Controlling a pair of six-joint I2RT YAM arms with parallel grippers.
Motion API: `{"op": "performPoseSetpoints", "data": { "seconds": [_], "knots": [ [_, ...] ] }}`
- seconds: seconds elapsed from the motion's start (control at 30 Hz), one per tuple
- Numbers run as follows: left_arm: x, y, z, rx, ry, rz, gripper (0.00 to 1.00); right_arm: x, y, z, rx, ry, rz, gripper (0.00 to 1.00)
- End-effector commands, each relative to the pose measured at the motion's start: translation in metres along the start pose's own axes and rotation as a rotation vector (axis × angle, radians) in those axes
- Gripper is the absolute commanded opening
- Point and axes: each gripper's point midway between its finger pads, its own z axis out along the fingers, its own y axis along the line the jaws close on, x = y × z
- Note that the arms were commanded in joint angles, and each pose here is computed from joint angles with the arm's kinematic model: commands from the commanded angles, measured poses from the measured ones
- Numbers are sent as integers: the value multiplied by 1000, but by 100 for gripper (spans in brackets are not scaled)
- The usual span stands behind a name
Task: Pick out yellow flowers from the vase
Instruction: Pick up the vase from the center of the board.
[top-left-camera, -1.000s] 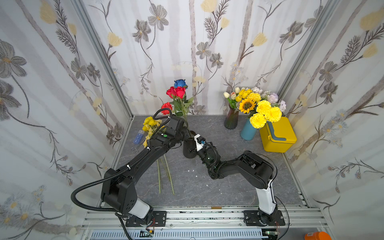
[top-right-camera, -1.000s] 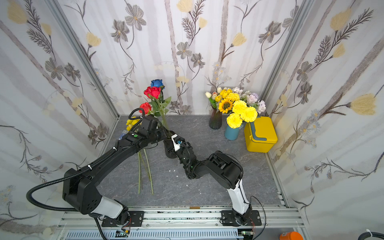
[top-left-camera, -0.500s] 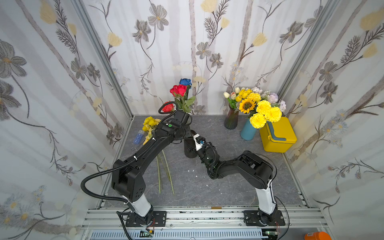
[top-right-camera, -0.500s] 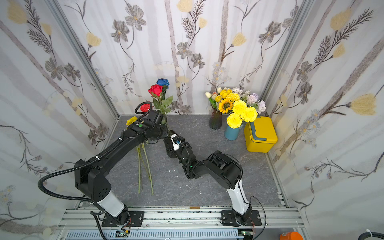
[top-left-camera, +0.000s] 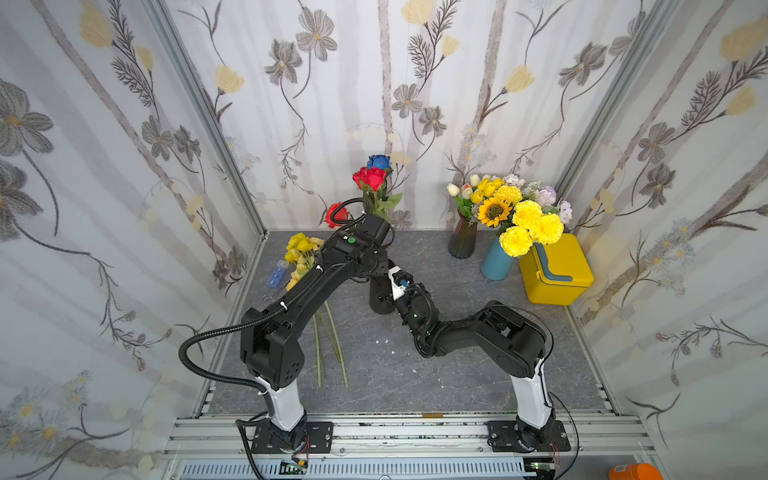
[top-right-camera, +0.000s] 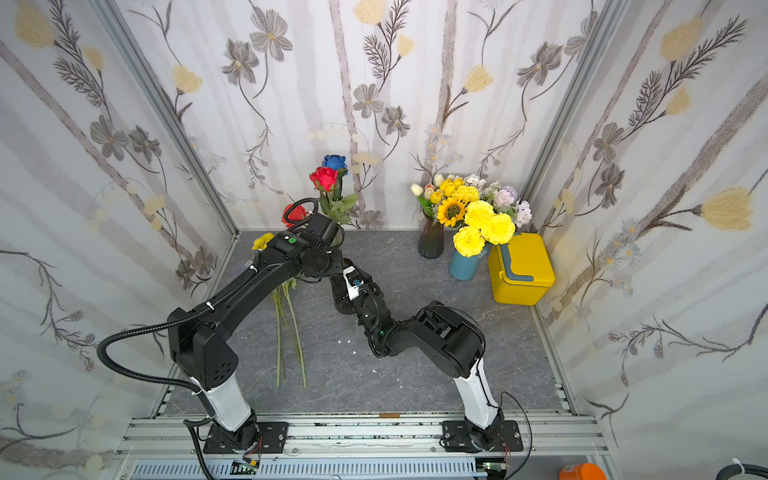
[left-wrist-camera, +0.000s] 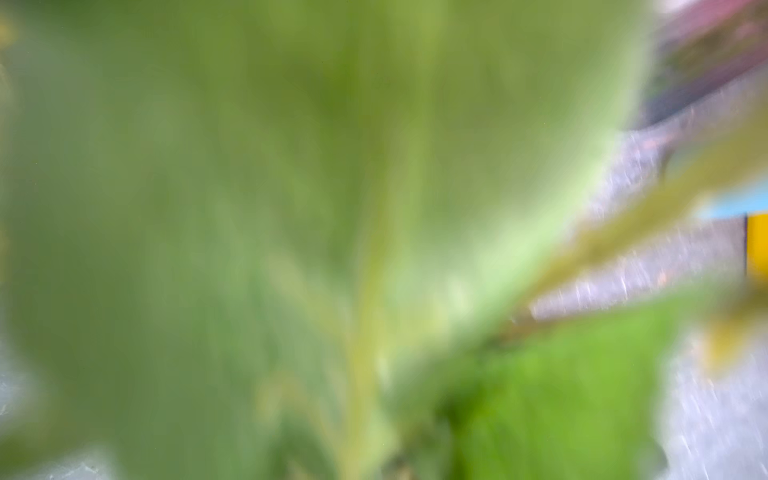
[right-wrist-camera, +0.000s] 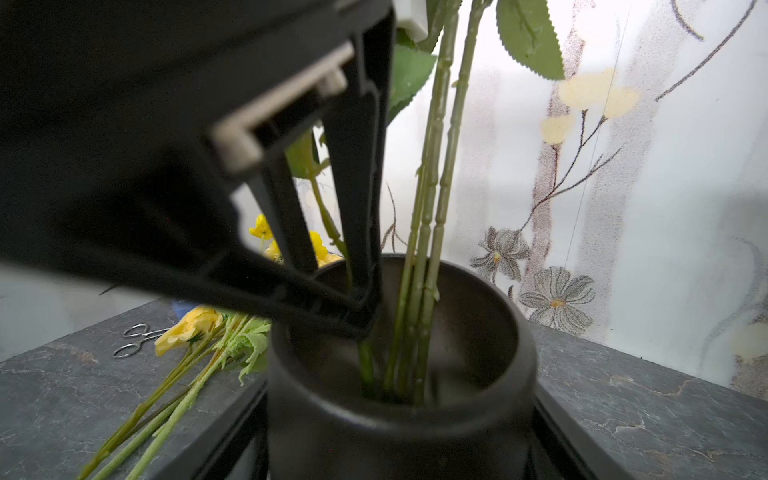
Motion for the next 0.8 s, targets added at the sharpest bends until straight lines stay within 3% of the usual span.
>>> {"op": "performPoseSetpoints", "data": {
  "seconds": [0.0, 0.07, 0.23, 0.4, 0.77],
  "knots": [
    [23, -9, -5, 56, 109, 22, 40, -12, 3, 2, -5, -41, -25, 80],
    [27, -5, -2, 36, 129, 32, 39, -12, 3, 2, -3, -43, -24, 80],
    [25, 1, 7, 17, 139, 23, 23, -13, 8, 3, -1, -49, -38, 80],
    [18, 2, 11, 6, 132, 27, 17, -13, 13, 3, -8, -43, -49, 81],
    [14, 14, 35, -65, 159, 49, 24, -15, 20, 5, -5, -50, -71, 81]
  ]
}}
